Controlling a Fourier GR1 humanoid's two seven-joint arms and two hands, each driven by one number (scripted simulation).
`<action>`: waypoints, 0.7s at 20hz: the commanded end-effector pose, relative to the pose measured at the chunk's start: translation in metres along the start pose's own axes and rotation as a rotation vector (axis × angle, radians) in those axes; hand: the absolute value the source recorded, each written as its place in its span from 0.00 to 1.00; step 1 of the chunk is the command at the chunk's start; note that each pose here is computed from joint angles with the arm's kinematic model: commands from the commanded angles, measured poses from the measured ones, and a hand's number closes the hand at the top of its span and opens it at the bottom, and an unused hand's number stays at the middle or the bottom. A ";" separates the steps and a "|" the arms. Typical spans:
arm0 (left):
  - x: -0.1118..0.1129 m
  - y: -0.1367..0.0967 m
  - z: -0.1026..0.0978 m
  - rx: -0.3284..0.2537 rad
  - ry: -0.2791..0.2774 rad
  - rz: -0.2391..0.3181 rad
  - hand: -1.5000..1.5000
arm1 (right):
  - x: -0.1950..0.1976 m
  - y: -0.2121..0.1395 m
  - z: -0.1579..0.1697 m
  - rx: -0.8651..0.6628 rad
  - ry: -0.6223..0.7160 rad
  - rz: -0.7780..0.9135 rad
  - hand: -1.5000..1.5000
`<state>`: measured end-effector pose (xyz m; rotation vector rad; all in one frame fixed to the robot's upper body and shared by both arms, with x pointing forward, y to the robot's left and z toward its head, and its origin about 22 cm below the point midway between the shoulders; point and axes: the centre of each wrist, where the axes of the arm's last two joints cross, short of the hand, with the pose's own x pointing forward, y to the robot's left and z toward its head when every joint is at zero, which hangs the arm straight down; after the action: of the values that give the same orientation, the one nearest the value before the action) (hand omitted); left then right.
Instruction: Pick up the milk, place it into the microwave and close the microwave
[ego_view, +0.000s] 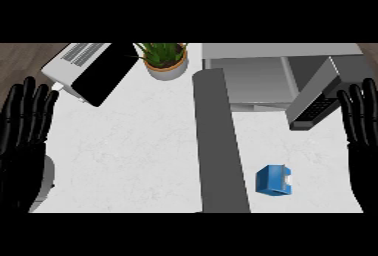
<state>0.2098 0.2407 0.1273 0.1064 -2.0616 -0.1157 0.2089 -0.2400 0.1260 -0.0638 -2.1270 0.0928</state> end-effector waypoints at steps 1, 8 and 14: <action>0.011 -0.003 0.011 -0.025 -0.008 -0.045 0.00 | -0.001 0.010 0.009 -0.017 0.022 -0.058 0.00; -0.007 -0.011 0.018 0.077 0.099 0.161 0.00 | 0.037 0.087 0.029 0.227 0.118 -0.292 0.00; -0.005 -0.002 0.048 0.078 0.104 0.163 0.00 | 0.077 0.105 0.048 0.231 0.121 -0.350 0.00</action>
<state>0.1871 0.2389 0.1063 0.0034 -1.9712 0.0424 0.1470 -0.1388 0.1406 0.3616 -1.9872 0.1361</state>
